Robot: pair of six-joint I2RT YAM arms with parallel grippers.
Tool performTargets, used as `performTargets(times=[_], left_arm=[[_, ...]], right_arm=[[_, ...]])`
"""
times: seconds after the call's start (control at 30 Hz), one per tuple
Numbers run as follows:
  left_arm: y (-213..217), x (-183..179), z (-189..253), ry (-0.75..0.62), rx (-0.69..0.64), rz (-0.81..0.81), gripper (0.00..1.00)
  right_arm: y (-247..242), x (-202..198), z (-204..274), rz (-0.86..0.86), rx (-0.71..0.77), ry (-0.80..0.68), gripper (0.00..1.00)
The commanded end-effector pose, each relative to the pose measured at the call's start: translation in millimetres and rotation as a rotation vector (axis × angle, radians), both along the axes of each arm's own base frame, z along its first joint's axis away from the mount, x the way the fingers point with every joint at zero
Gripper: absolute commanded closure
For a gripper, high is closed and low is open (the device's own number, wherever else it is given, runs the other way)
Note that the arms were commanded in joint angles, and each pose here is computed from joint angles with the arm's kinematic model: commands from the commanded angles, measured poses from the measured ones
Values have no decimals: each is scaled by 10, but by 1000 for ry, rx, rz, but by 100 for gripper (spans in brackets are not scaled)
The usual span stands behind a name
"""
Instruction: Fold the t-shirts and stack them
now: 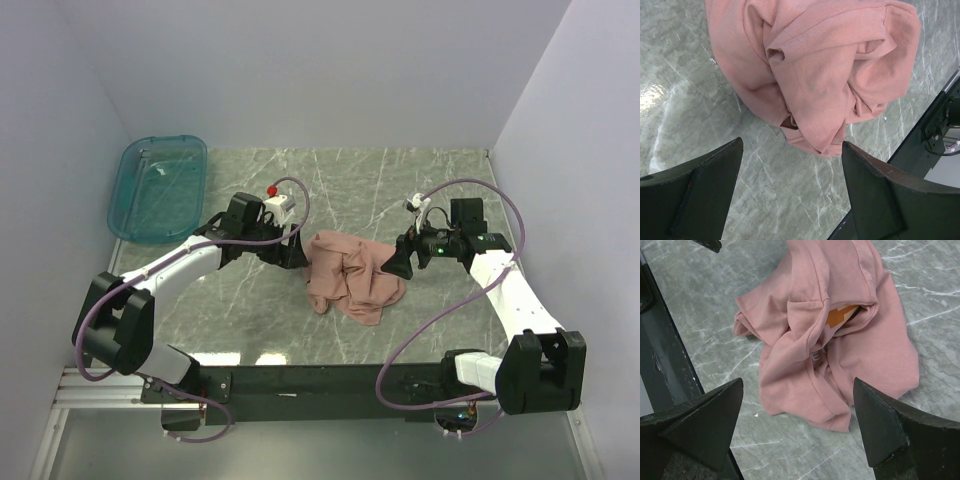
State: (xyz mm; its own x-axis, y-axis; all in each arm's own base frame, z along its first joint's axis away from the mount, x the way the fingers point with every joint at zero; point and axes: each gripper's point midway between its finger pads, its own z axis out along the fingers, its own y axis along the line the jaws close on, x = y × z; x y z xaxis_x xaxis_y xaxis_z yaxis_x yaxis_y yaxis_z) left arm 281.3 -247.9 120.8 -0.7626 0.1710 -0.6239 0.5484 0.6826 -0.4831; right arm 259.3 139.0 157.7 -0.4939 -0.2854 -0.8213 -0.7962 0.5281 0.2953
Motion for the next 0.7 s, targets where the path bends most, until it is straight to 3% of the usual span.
performTargets(times=[0.0,0.67], left_arm=[[-95,60,192,-46,-37,-30,15],[-161,74,163,-30,-54,-52,15]], right_arm=[[32,23,21,12,8,-16,4],[234,-66,129,67,84,24,4]])
